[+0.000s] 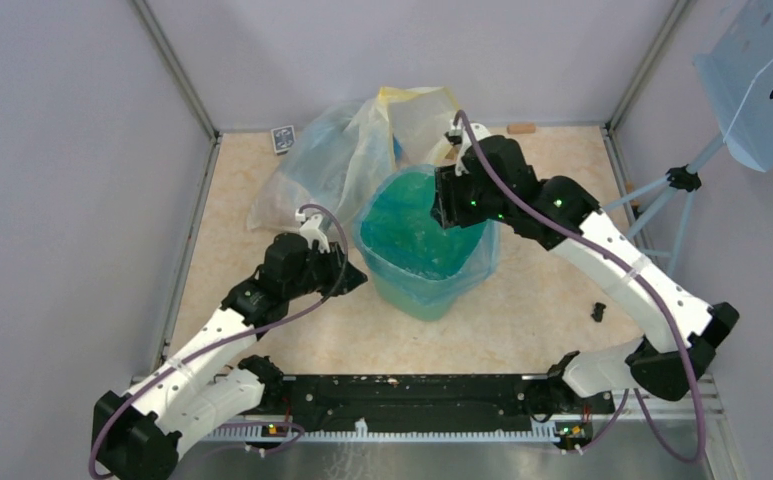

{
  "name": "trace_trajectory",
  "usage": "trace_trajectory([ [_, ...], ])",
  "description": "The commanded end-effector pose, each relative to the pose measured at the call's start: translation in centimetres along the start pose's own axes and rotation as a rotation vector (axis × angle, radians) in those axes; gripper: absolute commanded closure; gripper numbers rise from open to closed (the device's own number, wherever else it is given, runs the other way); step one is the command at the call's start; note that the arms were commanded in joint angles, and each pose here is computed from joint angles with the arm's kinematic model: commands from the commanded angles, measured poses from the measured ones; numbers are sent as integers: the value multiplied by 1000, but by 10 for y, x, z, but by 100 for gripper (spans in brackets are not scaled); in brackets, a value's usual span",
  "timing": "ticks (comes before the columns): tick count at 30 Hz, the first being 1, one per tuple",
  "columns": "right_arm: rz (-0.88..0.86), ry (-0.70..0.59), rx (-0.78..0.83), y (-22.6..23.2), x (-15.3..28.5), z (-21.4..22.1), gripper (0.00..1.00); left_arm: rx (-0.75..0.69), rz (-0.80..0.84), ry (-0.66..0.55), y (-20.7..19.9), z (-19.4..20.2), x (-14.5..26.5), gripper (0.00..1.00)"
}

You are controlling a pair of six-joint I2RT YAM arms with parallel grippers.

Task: Put the trash bags into the trash bin

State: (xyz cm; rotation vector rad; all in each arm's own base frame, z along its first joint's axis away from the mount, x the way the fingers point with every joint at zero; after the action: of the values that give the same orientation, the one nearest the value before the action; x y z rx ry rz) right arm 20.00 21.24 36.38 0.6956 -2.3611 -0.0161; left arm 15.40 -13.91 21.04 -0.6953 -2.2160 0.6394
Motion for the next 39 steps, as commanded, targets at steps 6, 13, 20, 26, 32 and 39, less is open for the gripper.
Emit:
trace_trajectory([
  [6,287,-30,-47,-63,38,0,45,79,149,75,3,20,-15,72],
  [13,273,48,-63,-77,7,13,45,82,125,34,7,12,-37,69],
  [20,323,-19,-115,-91,8,10,33,102,162,-56,8,-9,-83,69],
  [26,398,-162,-146,-96,33,1,17,70,116,-111,10,-52,-125,68],
  [32,561,-320,-217,-108,63,8,14,51,97,-117,24,-74,-126,62],
  [39,799,-407,-376,-149,88,33,20,15,-67,-169,34,-67,-72,53],
])
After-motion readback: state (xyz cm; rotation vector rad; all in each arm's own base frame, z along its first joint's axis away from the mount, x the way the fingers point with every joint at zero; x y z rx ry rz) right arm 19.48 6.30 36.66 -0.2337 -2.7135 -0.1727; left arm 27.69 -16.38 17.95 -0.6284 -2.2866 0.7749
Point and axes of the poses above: each gripper's point midway between its finger pads, its own x axis back along the fingers, its own y axis along the line the jaws close on, z = x × y, the point moved 10 cm from there along x, back along the fingers, and after that the axes turned 2 degrees about x, right-handed, at the moved point
